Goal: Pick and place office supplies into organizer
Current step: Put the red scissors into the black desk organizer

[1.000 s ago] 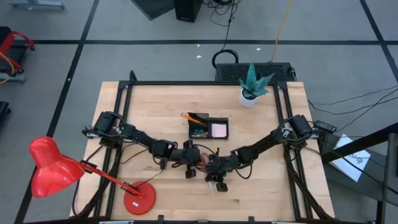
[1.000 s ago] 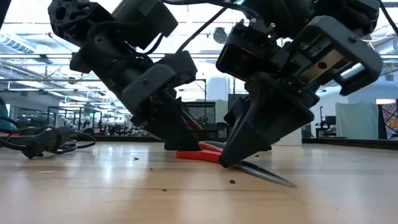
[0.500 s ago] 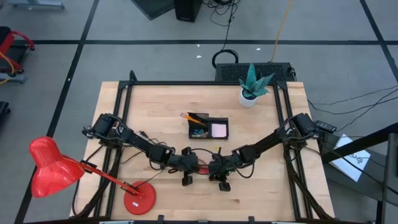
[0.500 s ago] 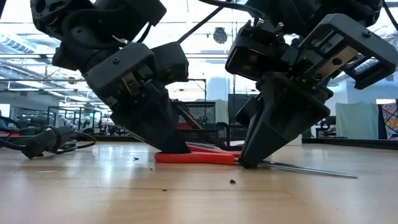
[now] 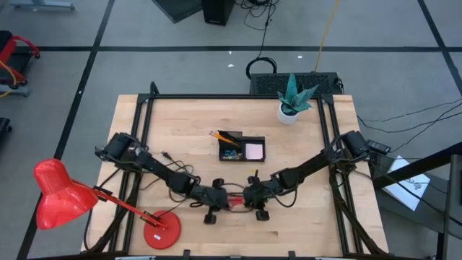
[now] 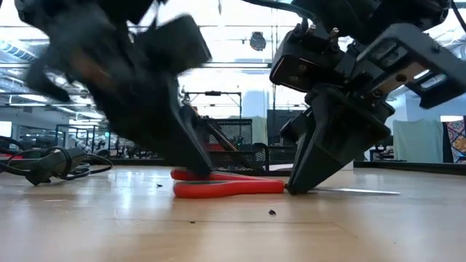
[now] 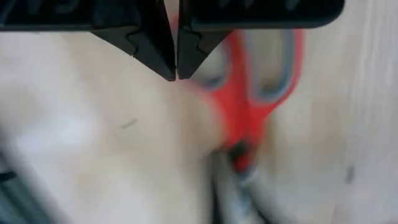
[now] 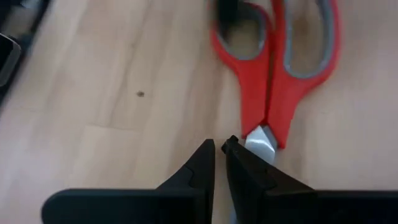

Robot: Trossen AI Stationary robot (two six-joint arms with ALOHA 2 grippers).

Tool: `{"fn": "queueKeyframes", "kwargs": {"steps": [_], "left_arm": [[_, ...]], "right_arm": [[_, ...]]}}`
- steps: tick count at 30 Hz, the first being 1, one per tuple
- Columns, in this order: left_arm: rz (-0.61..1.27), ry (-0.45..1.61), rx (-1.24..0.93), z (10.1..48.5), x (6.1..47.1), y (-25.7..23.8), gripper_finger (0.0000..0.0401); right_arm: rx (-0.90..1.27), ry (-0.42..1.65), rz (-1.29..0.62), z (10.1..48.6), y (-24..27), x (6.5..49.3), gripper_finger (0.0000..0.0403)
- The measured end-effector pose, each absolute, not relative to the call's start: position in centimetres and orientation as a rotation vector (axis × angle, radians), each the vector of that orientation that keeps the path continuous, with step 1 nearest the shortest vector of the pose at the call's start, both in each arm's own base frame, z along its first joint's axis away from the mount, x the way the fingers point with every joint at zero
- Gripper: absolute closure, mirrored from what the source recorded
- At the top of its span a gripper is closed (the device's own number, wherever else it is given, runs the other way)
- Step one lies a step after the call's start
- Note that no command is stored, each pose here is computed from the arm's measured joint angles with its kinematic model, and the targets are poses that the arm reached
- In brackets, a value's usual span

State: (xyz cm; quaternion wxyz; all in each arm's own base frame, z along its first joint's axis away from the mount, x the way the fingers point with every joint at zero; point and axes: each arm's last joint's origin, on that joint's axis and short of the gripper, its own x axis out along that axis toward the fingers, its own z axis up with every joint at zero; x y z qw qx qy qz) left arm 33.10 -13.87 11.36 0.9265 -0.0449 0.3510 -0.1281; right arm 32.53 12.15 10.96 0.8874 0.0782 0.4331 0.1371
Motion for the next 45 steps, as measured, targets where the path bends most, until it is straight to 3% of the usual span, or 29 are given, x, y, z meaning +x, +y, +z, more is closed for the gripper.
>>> {"fn": "queueKeyframes", "kwargs": {"steps": [9,17,22,30,38,45], "left_arm": [[-0.283,0.601,0.012,16.2,31.7,-14.9,0.0397],[-0.172,0.707,0.092,16.0,30.3,-15.1,0.0370],[-0.117,0.730,0.090,15.6,30.2,-14.8,0.0375],[-0.024,0.830,0.147,15.2,29.2,-14.0,0.0397],[0.110,0.836,0.159,16.2,28.3,-13.3,0.0374],[0.114,0.836,0.165,16.3,28.3,-13.3,0.0393]], "right_arm": [[0.169,0.820,0.318,12.0,12.7,32.8,0.0369],[0.052,0.609,0.364,14.9,13.4,35.0,0.0341],[-0.017,0.622,0.358,16.0,13.3,36.8,0.0300],[-0.025,0.792,0.294,13.3,12.0,38.3,0.0247],[-0.011,0.787,0.286,13.7,11.0,38.8,0.0234],[0.007,0.770,0.311,13.8,11.5,38.7,0.0234]]}}
